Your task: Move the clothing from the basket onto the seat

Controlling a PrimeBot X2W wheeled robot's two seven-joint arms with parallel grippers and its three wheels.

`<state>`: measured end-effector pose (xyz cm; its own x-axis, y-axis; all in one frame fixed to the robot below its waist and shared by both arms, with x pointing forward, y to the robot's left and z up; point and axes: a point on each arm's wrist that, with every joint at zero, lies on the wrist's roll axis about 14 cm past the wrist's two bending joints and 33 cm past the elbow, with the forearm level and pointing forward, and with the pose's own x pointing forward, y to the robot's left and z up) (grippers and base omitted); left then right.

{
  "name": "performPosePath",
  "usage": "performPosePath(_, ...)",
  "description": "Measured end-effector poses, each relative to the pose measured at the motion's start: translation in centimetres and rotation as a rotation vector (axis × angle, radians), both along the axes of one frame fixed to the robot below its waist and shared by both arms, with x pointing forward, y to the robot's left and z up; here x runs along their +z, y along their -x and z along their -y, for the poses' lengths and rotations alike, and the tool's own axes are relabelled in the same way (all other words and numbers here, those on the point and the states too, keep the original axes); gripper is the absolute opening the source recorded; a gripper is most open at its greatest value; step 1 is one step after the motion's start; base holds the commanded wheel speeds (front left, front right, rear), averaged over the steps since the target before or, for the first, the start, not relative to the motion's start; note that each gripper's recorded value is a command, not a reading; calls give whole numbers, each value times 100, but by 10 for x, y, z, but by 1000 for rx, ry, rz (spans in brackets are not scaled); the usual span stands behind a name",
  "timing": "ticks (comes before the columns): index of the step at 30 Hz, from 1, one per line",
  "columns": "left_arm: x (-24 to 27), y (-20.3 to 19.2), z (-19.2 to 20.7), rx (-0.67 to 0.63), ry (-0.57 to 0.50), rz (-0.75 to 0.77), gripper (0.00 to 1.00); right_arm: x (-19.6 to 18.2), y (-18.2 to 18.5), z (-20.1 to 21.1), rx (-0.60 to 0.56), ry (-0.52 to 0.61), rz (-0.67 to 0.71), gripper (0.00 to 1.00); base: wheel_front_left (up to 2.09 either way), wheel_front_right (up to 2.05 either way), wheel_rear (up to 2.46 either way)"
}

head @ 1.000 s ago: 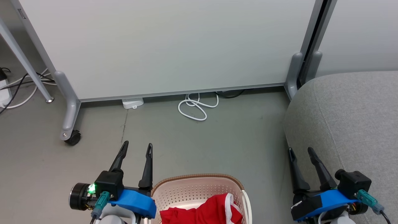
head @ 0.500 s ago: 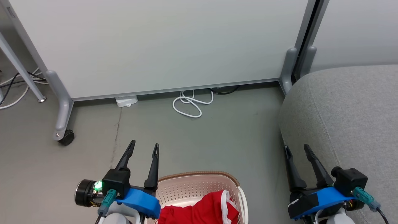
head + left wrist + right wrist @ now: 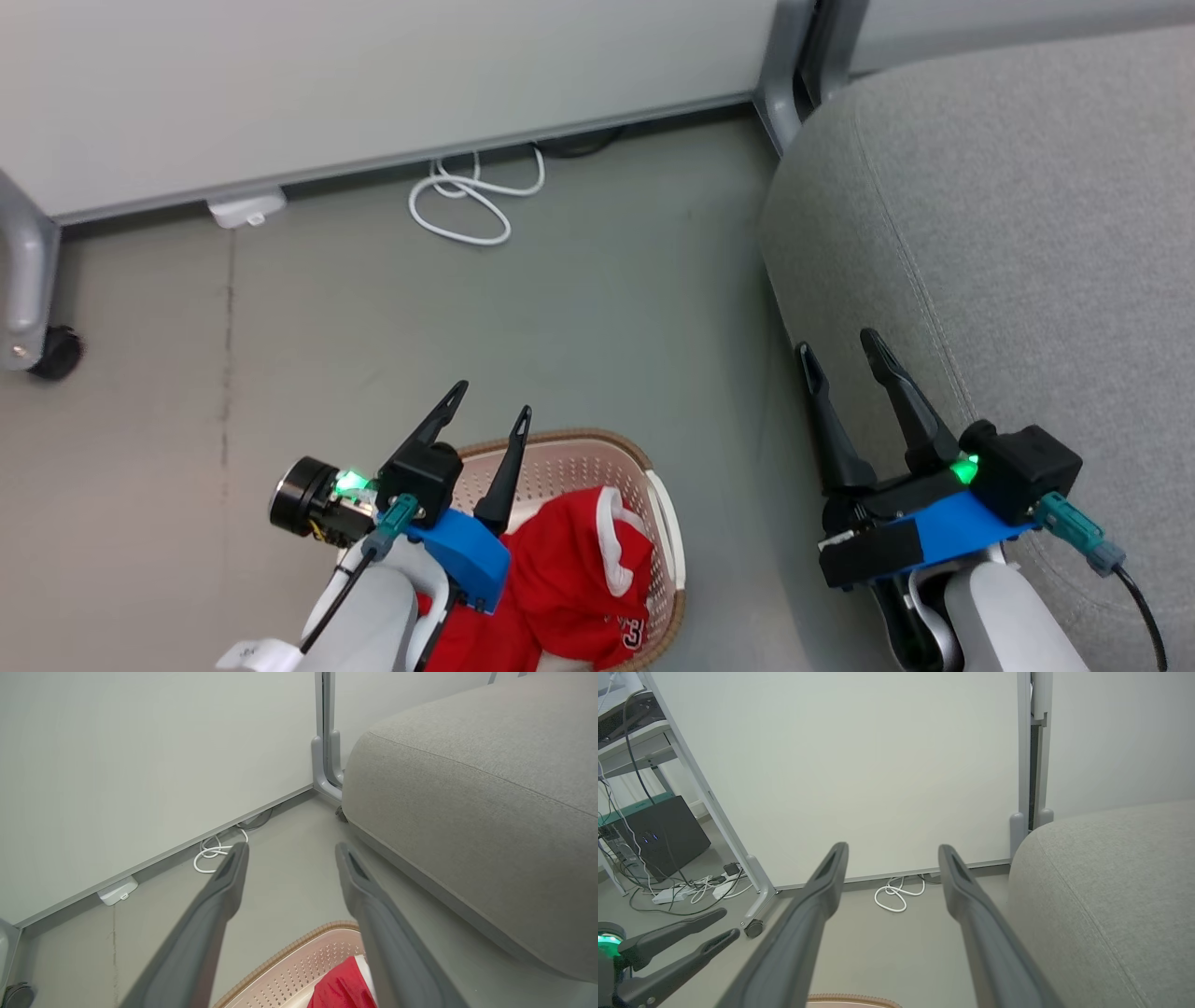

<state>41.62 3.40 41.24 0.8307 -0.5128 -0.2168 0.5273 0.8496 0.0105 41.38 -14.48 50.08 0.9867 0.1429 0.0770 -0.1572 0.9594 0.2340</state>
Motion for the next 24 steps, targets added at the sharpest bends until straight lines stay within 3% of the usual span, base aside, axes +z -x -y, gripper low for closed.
performPosePath(12, -122, -9, 50, -261, -124, -281, 100, -33, -55, 3, 14, 32, -39, 100, 0, 0, 0)
performPosePath(24, -227, 11, 60, -358, -166, -543, 100, -95, -103, -2, 52, 79, -106, 100, 0, 0, 0)
